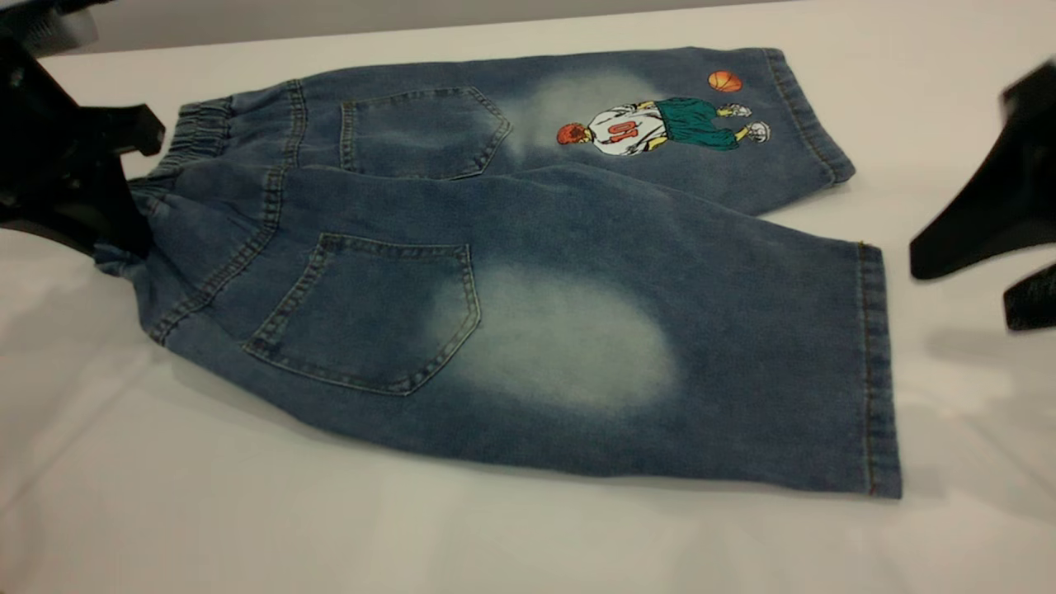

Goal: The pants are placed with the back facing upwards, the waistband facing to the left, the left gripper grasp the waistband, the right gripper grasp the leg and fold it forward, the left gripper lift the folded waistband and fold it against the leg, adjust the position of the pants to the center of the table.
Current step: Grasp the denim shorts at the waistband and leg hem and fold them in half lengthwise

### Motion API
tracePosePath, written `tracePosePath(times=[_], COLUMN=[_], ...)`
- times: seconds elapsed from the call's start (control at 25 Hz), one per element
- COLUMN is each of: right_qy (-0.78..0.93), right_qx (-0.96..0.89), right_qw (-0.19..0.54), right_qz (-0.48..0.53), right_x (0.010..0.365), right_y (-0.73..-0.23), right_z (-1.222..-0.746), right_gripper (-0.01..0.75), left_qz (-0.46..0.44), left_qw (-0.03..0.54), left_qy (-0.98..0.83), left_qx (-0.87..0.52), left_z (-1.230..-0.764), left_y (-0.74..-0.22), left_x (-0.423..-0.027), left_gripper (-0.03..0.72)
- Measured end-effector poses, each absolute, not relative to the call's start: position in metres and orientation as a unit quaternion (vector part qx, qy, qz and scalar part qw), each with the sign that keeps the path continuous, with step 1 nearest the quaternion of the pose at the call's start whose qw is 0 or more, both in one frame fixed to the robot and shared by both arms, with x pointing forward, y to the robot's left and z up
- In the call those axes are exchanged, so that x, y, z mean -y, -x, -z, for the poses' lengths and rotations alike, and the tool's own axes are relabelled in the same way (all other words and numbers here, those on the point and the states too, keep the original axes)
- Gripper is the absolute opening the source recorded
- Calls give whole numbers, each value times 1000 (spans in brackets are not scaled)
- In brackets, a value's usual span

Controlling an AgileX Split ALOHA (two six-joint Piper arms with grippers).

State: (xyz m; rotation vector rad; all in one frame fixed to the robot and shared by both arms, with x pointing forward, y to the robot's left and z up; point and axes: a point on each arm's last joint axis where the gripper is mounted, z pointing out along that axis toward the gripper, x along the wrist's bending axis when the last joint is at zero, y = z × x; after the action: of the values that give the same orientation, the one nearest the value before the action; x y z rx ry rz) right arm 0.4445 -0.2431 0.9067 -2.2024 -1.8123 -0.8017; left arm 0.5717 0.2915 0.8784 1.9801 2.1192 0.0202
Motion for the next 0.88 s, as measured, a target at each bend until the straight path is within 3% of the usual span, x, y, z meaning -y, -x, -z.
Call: tracePosePath(times=[0.44, 0.88], right_qy=[735, 743], right_qx=[604, 612], right_qw=[208, 157], right_qz=[225, 222], right_x=[231, 238], right_y=[-445, -450], right_z=[-835, -818], right_gripper=[421, 411], left_qz=[-6, -5], left_qw=[122, 121], left_qy=[-685, -685], left_qx=[-718, -718], left_z=[-878, -878], left_y=[-572, -572], left_x=[-283, -283], left_gripper=[152, 152])
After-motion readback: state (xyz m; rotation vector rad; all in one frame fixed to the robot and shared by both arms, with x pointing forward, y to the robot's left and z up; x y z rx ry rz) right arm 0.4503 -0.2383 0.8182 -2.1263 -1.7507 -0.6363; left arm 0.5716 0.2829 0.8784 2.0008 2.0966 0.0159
